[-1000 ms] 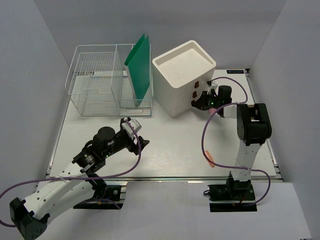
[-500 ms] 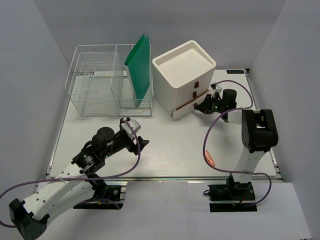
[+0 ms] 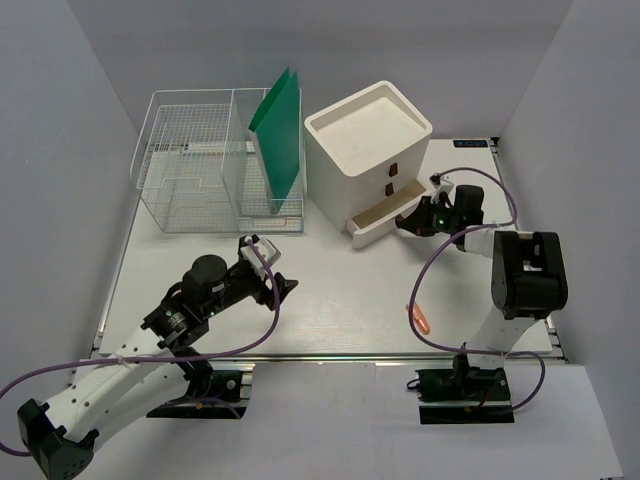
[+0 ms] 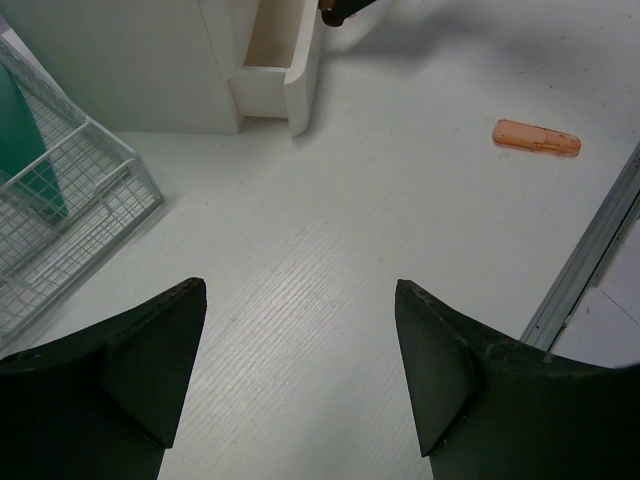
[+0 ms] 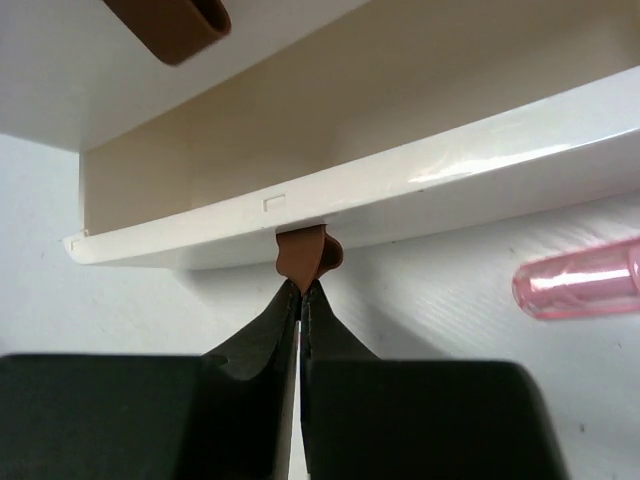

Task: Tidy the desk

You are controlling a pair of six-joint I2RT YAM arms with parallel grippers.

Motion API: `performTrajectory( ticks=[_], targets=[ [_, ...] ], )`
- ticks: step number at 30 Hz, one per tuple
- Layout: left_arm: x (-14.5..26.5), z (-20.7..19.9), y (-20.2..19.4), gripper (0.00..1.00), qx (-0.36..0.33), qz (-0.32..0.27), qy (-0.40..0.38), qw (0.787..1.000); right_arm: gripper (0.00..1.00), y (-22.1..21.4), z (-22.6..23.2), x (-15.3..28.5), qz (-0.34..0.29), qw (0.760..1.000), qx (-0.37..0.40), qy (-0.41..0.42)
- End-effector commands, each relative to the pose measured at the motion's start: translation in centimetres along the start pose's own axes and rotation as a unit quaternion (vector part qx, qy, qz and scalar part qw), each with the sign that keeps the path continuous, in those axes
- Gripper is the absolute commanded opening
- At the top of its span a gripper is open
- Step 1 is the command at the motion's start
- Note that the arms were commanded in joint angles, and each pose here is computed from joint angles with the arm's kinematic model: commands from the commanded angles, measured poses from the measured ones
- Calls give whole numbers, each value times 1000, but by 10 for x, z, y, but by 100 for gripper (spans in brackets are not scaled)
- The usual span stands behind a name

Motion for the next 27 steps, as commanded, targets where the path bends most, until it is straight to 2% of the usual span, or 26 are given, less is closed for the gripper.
performTrajectory(
  ticks=[1, 3, 4, 6, 7, 11, 13, 16, 19, 22, 27],
  targets=[
    [2, 3, 9, 86, -2, -10, 6, 1000, 0, -4, 5, 18, 6, 1000, -4, 12],
    [3, 3, 10, 85, -2, -12, 8, 1000, 0, -4, 6, 21, 7, 1000, -2, 15],
    [2, 3, 10, 86, -1, -11, 8, 1000, 12, -4, 7, 21, 10, 1000, -1, 16],
    [2, 3, 9, 86, -1, -9, 9, 1000, 25, -2, 10, 24, 18, 1000, 7, 20],
    [2, 4, 9, 86, -1, -10, 10, 1000, 37, 0, 10, 26, 18, 1000, 10, 18],
    [3, 4, 10, 86, -1, -12, 10, 1000, 46, 8, 17, 42, 15, 999, 35, 12],
    [4, 3, 11, 85, -1, -14, 8, 1000, 54, 13, 18, 47, 11, 998, 61, 10],
    [5, 2, 13, 86, -1, -19, 6, 1000, 59, 32, 18, 61, 8, 995, 102, -2],
    [6, 1, 15, 85, -2, -24, 4, 1000, 58, 59, 5, 74, -5, 986, 157, -55],
    [8, 1, 17, 85, -3, -28, 2, 1000, 58, 80, -18, 85, -1, 976, 178, -125],
    [10, -1, 20, 86, -4, -36, -2, 999, 61, 83, -49, 88, 43, 975, 127, -179]
  ],
)
Point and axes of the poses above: each gripper's point midway between its finger pads, its own x axis back along the fingers, its own z axis along the line the jaws close on, y = z × x, the point moved 2 cm from there along x, back along the fingers
